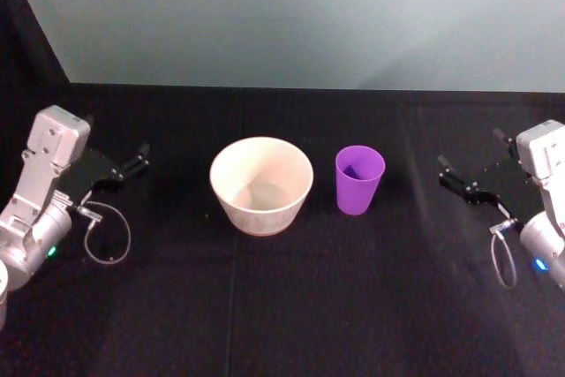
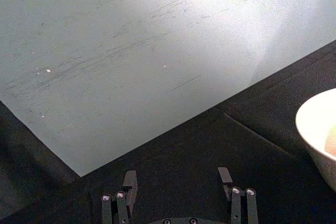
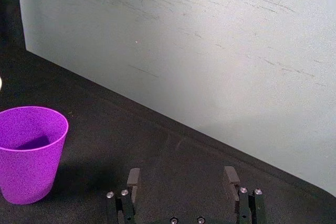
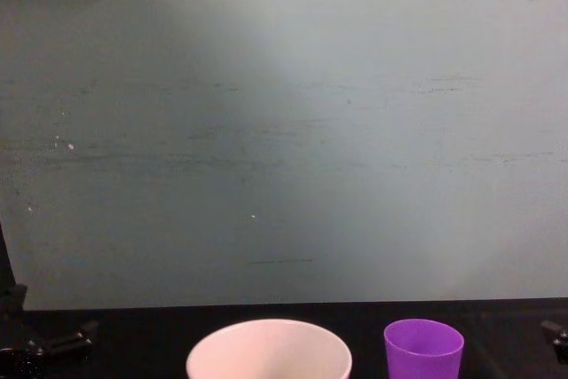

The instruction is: Pick up the cup and pour the mung beans from the cup into the bowl.

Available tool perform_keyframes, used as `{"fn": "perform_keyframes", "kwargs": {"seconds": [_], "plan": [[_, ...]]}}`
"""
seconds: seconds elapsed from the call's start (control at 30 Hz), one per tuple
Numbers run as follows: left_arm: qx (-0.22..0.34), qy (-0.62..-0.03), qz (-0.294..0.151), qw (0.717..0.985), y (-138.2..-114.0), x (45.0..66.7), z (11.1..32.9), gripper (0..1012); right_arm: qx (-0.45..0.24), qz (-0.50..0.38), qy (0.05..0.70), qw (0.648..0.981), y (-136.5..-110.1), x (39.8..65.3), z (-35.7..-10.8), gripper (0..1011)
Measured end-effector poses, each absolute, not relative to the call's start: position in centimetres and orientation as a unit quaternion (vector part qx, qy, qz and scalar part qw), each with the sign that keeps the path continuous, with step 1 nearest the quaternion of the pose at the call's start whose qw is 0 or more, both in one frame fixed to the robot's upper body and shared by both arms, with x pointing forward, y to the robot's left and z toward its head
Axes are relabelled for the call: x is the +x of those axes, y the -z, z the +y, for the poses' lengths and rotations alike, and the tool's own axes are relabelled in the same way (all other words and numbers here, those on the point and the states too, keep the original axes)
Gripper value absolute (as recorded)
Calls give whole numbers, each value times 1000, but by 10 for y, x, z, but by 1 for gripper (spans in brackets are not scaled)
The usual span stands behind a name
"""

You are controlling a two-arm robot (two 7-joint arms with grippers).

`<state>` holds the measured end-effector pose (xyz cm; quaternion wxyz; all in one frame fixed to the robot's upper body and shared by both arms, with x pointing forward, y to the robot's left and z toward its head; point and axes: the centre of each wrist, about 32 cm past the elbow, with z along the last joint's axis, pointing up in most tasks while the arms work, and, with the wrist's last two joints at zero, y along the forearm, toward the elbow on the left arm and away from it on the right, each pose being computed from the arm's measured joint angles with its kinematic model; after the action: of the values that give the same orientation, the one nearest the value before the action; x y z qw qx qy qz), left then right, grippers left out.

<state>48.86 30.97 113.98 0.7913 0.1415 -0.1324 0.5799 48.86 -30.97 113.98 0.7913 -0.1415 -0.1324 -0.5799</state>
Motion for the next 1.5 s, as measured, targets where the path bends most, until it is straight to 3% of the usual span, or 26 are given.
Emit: {"fn": "perform_keyframes", "kwargs": {"seconds": [0.6, 0.8, 1.07, 1.5], "plan": [[141, -580, -132, 791, -1140, 489, 310, 1000, -142, -132, 580, 791, -1140, 488, -310, 1003], [141, -580, -132, 791, -1140, 489, 310, 1000, -141, -115, 562, 807, -1135, 475, -308, 1003], [141, -580, -132, 791, -1140, 489, 310, 1000, -121, -75, 515, 845, -1122, 456, -287, 1003], [141, -580, -132, 791, -1140, 489, 310, 1000, -78, -29, 487, 870, -1108, 467, -255, 1003]]}}
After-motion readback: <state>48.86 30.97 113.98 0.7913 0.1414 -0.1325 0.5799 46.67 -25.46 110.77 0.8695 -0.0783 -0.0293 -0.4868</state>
